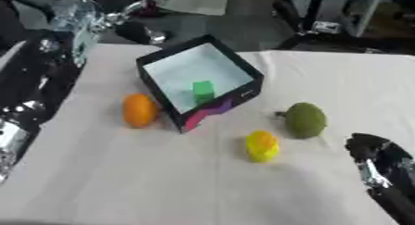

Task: Pick up objects on the table and place them in the box.

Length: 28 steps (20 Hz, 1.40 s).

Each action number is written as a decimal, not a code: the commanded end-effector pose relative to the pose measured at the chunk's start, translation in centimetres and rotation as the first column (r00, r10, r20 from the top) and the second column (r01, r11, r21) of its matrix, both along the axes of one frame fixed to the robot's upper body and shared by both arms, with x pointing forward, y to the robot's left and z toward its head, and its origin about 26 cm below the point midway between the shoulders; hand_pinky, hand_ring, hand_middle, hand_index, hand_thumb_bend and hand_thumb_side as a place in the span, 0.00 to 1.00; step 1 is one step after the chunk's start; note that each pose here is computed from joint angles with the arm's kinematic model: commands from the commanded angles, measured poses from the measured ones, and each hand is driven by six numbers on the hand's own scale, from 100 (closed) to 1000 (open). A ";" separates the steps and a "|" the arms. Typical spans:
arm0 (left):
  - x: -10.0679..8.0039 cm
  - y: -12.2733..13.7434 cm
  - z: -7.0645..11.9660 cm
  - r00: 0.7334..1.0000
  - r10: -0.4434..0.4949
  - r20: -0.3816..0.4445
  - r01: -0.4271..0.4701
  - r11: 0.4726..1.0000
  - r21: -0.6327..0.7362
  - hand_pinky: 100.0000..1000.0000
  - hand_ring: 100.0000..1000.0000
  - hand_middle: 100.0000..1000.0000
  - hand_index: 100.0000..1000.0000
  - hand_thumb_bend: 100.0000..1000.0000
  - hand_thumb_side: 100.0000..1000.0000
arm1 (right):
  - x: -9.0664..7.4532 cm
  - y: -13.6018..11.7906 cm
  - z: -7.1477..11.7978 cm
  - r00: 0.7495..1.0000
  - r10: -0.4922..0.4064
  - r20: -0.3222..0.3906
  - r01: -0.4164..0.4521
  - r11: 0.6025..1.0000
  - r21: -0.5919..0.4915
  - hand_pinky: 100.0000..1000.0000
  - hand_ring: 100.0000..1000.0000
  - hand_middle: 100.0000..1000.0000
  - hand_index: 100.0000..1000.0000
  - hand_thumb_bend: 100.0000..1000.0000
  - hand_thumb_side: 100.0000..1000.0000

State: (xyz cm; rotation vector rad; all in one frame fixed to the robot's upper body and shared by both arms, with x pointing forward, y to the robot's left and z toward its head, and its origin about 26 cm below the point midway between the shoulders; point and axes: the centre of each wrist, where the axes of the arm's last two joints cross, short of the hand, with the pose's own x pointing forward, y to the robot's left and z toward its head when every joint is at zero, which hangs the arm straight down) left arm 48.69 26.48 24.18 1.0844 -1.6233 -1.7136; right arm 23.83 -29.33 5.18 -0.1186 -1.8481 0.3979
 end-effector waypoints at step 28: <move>-1.9 3.2 -10.5 0.699 0.056 -0.713 0.182 0.950 0.252 0.68 0.61 0.66 0.82 0.27 0.61 | 0.1 -0.5 0.6 1.000 -0.006 0.019 0.006 1.000 -0.031 0.75 0.72 0.64 0.74 0.00 0.49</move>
